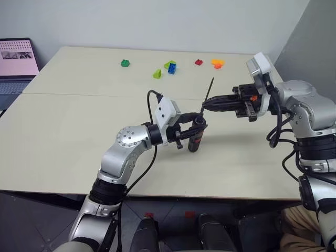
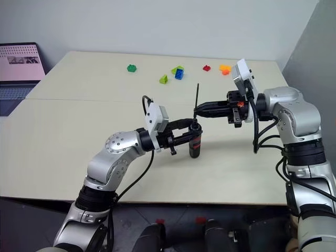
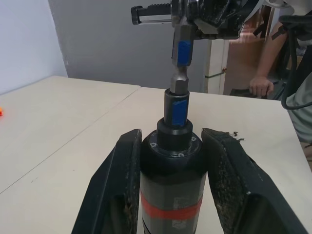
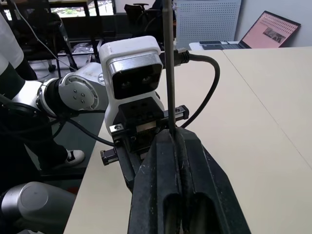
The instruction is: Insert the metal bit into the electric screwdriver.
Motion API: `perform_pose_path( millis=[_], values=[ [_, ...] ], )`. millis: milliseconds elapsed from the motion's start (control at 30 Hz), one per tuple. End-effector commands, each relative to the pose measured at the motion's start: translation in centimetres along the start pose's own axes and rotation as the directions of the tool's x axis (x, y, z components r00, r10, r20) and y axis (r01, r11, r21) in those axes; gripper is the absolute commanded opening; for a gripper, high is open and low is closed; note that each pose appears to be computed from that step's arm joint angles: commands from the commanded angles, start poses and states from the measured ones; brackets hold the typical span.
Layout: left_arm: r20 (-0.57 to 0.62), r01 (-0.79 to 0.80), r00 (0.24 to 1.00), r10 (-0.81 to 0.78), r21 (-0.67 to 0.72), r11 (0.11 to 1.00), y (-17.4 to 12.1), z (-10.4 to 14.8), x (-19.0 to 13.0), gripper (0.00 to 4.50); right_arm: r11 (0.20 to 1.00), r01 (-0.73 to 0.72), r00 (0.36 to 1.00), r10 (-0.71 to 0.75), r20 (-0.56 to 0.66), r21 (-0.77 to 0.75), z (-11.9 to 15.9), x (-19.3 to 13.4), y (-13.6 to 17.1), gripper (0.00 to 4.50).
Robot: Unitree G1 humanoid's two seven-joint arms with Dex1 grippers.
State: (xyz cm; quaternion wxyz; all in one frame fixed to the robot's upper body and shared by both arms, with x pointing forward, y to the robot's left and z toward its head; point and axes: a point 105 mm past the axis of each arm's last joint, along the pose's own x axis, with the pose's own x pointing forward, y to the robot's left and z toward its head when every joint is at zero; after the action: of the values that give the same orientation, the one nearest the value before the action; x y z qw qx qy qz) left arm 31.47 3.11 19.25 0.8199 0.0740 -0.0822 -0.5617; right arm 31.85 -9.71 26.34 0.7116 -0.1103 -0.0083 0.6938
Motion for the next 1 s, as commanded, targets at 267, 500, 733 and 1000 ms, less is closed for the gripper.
perform_pose_path(
  millis=[267,500,733,1000],
  values=[
    [-0.019,0.011,1.000,-0.011,0.003,1.000,-0.1,-0.3,0.0,1.57,0.998,-0.012,0.999,0.010,-0.034,-0.065,1.0,-0.3,0.1,0.00],
    [-0.020,0.009,1.000,-0.009,0.004,1.000,0.0,-0.3,0.0,1.57,0.994,-0.023,0.998,0.017,-0.063,-0.105,0.8,0.2,0.3,0.00],
    [-0.020,0.010,1.000,-0.010,0.004,1.000,-0.1,-0.3,0.0,1.57,0.995,-0.028,0.996,0.019,-0.086,-0.101,0.3,0.4,0.3,0.00],
    [-0.020,0.009,1.000,-0.009,0.005,1.000,-0.1,-0.2,0.0,1.57,0.998,-0.023,0.994,0.017,-0.110,-0.053,-0.6,0.3,0.1,0.00]
  ],
)
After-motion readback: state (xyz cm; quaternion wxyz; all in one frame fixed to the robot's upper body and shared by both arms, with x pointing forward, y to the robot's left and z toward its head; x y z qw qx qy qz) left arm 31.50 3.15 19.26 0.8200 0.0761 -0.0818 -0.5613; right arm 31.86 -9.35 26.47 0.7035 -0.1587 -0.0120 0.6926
